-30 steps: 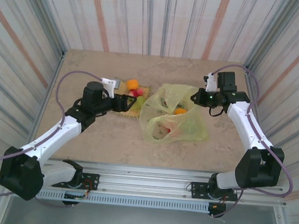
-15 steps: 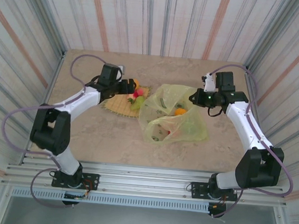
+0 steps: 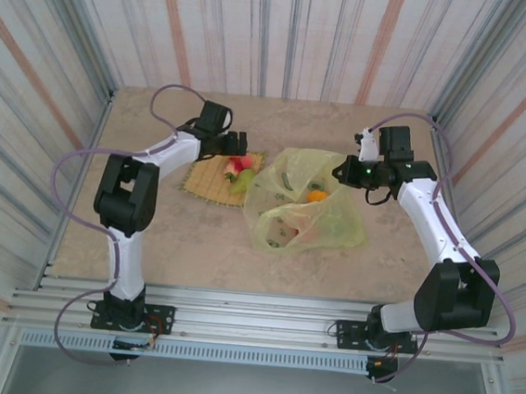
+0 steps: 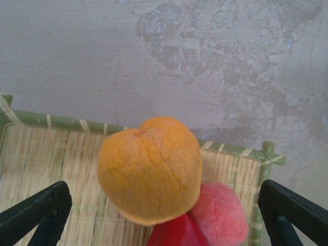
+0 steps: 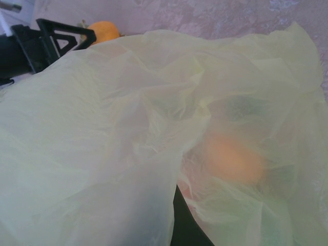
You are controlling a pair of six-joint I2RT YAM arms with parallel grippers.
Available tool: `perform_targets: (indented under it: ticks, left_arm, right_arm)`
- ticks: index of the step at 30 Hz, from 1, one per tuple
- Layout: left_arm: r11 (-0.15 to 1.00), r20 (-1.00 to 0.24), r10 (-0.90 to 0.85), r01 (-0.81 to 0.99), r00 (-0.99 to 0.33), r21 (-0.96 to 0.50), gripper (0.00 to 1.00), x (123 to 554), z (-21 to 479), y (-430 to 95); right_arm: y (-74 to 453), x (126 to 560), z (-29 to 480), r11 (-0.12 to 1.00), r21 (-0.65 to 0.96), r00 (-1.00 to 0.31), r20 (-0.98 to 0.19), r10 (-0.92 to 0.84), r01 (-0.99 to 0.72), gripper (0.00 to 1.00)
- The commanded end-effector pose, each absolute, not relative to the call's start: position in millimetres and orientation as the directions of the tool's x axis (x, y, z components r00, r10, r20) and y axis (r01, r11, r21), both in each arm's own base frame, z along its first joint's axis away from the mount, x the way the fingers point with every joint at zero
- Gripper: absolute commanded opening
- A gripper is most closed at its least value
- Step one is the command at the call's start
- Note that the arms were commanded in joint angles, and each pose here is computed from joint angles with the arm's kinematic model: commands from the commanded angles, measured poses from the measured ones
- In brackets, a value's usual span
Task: Place the fruits into the plastic bag
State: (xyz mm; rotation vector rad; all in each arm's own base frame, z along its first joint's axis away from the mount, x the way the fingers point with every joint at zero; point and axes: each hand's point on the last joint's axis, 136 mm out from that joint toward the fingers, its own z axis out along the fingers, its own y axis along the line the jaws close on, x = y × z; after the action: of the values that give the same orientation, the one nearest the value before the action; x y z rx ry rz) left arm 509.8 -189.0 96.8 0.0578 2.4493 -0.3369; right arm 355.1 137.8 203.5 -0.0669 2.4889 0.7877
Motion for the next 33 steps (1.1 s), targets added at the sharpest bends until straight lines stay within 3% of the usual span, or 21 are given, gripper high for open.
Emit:
perform_targets:
  ticks: [1,10,26,33]
  left_arm:
    - [0.976,-0.604,-0.016,0.119,-0.797,-0.184,0.98,516,90,-185]
    - [0.980,-0.570,-0.002,0.113,-0.822,-0.167,0.94,528,66,-188]
    - [0.979,-0.559,0.005,0.117,-0.829,-0.166,0.72,536,58,-190]
    - [0.981,-0.566,0.008,0.115,-0.825,-0.154,0.68,536,62,-186]
  right_arm:
    - [137,360,209,0.830,0.511,-0.849,-0.519,0.093,-0.221,0.00]
    - [136,360,207,0.828,0.518,-0.853,-0.513,0.098,-0.217,0.00]
    - [135,358,207,0.827,0.518,-0.853,-0.512,0.097,-0.217,0.00]
    - [135,357,208,0.828,0.517,-0.853,-0.513,0.097,-0.217,0.00]
